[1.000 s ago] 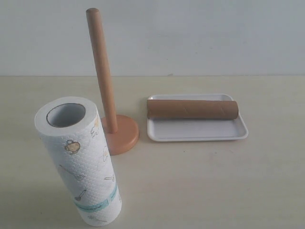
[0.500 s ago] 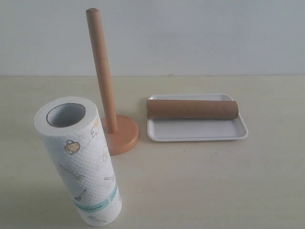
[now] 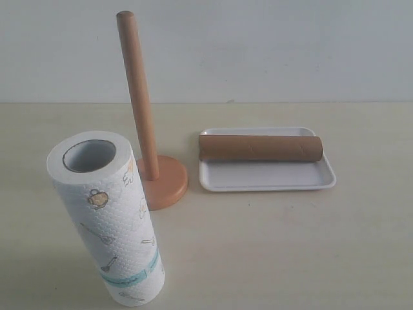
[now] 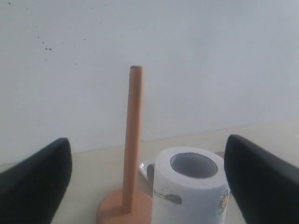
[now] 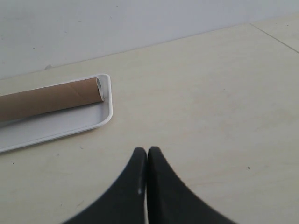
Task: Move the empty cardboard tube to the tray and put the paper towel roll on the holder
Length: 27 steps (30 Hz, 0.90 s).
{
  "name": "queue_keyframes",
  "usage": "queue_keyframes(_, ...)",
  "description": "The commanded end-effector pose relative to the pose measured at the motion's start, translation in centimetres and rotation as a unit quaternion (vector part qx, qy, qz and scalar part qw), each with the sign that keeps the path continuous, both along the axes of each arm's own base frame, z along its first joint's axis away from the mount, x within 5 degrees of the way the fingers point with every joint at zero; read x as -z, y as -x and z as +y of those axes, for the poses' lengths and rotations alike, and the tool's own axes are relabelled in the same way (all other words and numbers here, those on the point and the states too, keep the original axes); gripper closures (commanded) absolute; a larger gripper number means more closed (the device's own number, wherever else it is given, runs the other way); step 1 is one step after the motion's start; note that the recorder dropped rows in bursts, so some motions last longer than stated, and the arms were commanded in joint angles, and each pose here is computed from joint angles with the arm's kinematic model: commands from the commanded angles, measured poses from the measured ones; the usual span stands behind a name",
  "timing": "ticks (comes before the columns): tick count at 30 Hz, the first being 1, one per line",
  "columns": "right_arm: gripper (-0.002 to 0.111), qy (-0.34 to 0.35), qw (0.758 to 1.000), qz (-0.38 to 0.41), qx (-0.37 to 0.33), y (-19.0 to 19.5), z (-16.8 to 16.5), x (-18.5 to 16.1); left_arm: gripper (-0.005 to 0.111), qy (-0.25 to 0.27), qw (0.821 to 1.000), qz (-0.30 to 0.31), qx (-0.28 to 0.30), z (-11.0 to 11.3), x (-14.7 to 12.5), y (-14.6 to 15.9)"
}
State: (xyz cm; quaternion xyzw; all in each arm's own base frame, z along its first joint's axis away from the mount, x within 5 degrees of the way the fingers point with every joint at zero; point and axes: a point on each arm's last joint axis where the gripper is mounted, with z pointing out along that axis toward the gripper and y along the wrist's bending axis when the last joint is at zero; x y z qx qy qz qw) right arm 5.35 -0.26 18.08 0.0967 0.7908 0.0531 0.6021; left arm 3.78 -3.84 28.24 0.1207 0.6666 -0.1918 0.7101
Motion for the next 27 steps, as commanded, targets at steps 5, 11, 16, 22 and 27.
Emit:
queue_keyframes(5,0.108,0.001,1.0,-0.017,0.003,0.0,0.0,-0.3,0.025,0.006,0.996,0.034,0.084,-1.4,-0.2,-2.7)
queue_keyframes(11,0.108,0.0,1.0,-0.017,0.003,0.0,0.0,-0.3,0.025,-0.019,0.985,0.069,0.155,-2.4,0.6,-3.6)
queue_keyframes(16,0.108,0.0,1.0,-0.017,0.003,0.0,0.0,-0.3,0.025,-0.038,0.978,0.079,0.187,-2.8,1.3,-3.5)
queue_keyframes(22,0.108,0.0,1.0,-0.017,0.003,0.0,0.0,-0.3,0.034,-0.163,0.975,0.067,0.132,-1.9,3.5,-4.1)
queue_keyframes(27,0.108,0.0,1.0,-0.017,0.003,0.0,0.0,-0.3,0.053,-0.175,0.975,0.048,0.127,-1.9,4.0,-4.3)
